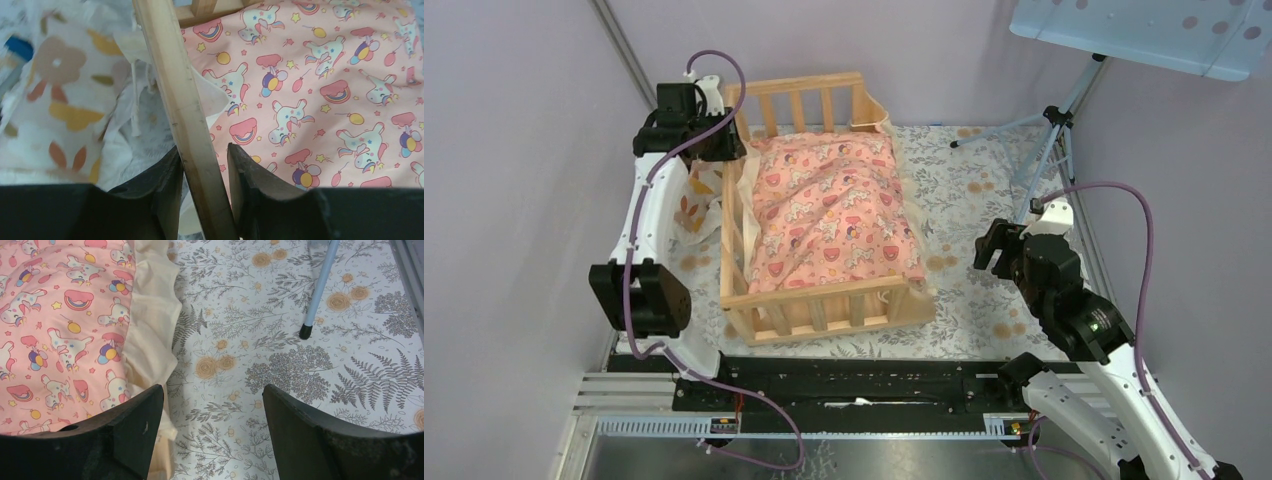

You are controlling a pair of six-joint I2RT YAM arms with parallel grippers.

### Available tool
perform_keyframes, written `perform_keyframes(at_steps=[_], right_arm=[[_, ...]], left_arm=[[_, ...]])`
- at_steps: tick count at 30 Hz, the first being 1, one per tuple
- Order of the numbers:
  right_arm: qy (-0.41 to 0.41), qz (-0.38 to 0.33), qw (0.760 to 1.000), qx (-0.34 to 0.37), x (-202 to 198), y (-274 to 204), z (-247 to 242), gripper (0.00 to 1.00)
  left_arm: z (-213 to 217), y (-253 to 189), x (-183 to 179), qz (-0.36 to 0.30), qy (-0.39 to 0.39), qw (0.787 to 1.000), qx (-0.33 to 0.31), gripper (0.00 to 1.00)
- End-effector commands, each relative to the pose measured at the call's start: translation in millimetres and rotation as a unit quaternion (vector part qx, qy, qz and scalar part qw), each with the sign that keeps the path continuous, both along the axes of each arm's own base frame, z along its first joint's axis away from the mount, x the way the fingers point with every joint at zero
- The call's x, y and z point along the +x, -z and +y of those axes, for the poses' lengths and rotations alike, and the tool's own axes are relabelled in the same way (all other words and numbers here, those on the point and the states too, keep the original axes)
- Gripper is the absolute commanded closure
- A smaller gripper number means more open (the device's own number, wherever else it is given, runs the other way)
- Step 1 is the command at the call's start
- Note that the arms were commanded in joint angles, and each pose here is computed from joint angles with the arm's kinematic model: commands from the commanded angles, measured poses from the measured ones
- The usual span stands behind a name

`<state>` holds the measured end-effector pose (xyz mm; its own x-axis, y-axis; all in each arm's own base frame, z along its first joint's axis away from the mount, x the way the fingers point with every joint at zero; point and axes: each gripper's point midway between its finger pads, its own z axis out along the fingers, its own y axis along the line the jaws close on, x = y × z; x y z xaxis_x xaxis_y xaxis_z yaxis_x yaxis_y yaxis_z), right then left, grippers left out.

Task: Set up the pet bed
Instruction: Adjust the bed frame at the center of the board.

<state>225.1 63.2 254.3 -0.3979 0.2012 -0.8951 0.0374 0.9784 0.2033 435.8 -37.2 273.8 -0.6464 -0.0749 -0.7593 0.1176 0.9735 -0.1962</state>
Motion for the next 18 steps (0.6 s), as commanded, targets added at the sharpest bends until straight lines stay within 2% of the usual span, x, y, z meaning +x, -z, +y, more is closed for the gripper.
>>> perform_keyframes(at_steps=[1,6,10,18], right_arm=[[0.023,-0.009,1.000,-0.015,-0.3,-5.4,-11.8,0.20],[0.018,-0.002,1.000,-0.016,2.8,-3.7,-8.3,0.20],[0.016,0.005,1.000,-0.013,2.4,0.4,-6.3,0.20],[0.012,0.023,1.000,0.000,-2.1,9.7,-2.6,0.20]], left_arm=[[-68.6,-62.5,16.9,-0.136,0.211,0.967,-0.044,1.00],[-97.4,-59.6,37.5,-0.155,0.266,0.951,-0.033,1.00],[-128.4,-52.5,51.2,-0.175,0.327,0.928,-0.012,1.00],[-146.1,-66.9,113.7,-0.249,0.327,0.912,-0.013,1.00]])
